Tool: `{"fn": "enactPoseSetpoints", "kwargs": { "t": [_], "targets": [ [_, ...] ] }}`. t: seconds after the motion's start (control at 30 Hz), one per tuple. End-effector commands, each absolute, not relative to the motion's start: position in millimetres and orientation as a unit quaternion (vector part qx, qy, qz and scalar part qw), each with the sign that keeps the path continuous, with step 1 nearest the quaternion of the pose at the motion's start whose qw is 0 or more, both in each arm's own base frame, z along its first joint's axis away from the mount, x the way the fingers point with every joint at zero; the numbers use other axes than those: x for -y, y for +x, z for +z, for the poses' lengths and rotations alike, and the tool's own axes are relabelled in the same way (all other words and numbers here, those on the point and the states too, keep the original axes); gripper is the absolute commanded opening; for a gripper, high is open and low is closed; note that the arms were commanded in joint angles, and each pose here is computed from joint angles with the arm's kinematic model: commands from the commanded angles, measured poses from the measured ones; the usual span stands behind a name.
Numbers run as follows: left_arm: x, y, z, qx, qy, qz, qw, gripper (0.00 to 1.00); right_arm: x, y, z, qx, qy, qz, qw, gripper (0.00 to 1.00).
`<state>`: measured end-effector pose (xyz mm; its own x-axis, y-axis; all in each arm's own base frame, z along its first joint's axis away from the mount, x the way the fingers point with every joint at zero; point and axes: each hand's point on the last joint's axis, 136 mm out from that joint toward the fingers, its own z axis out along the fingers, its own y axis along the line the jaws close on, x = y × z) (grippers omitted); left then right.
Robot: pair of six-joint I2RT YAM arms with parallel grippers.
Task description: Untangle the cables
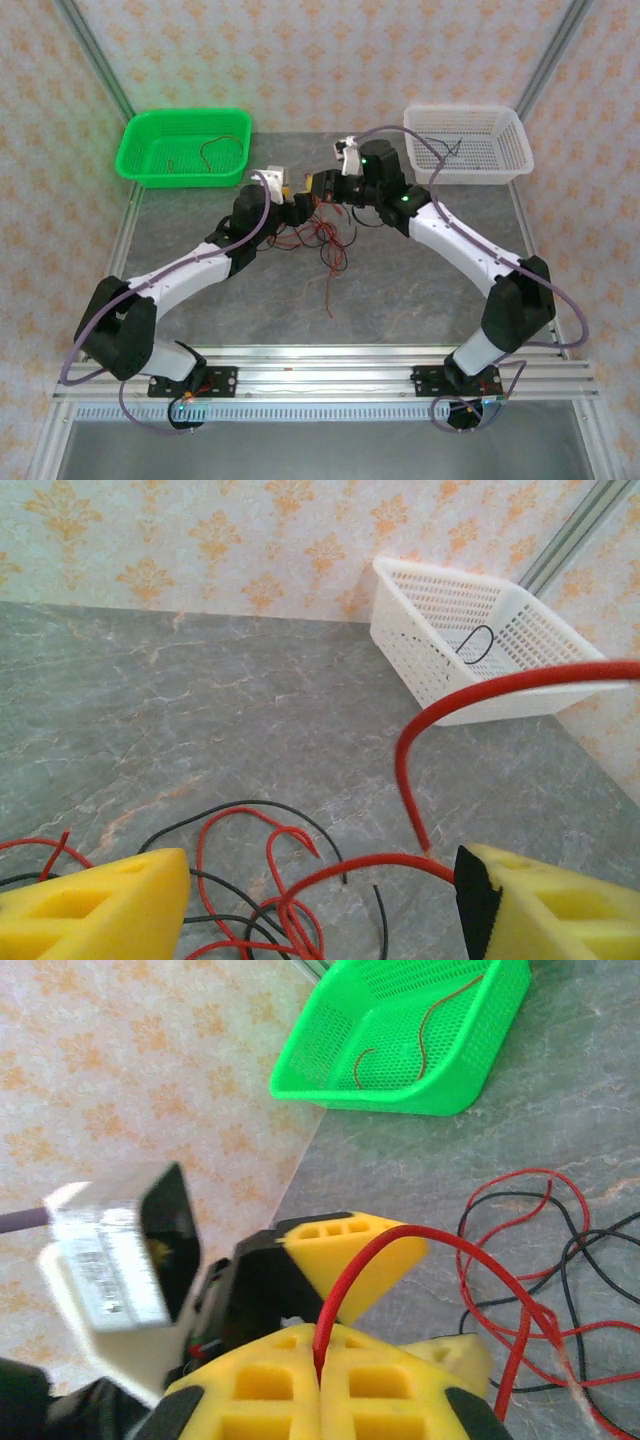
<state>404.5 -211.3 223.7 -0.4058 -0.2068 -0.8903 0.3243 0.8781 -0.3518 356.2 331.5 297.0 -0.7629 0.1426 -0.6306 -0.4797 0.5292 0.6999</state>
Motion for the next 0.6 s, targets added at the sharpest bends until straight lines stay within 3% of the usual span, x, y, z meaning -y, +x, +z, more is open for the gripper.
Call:
{"fn": "enactPoseSetpoints", "kwargs": {
  "t": [0.0, 0.23, 0.57],
  "targets": [
    [220.2, 417.1, 237.9, -0.782, 0.044, -0.256, 0.567, 0.71, -325.0, 347.4, 330.7, -0.784, -0.110, 0.496, 0.355, 0.00],
    [219.5, 431.5, 212.1, -0.799, 0.026, -0.238, 0.551, 0.70, -314.9, 336.3, 361.9, -0.770, -0.113, 0.500, 0.379, 0.00],
    [183.9, 398.7, 206.8, -0.799, 0.021, -0.185, 0.572, 0.70, -289.9, 330.9, 402.6, -0.751, -0.091, 0.494, 0.429, 0.00]
  ]
}}
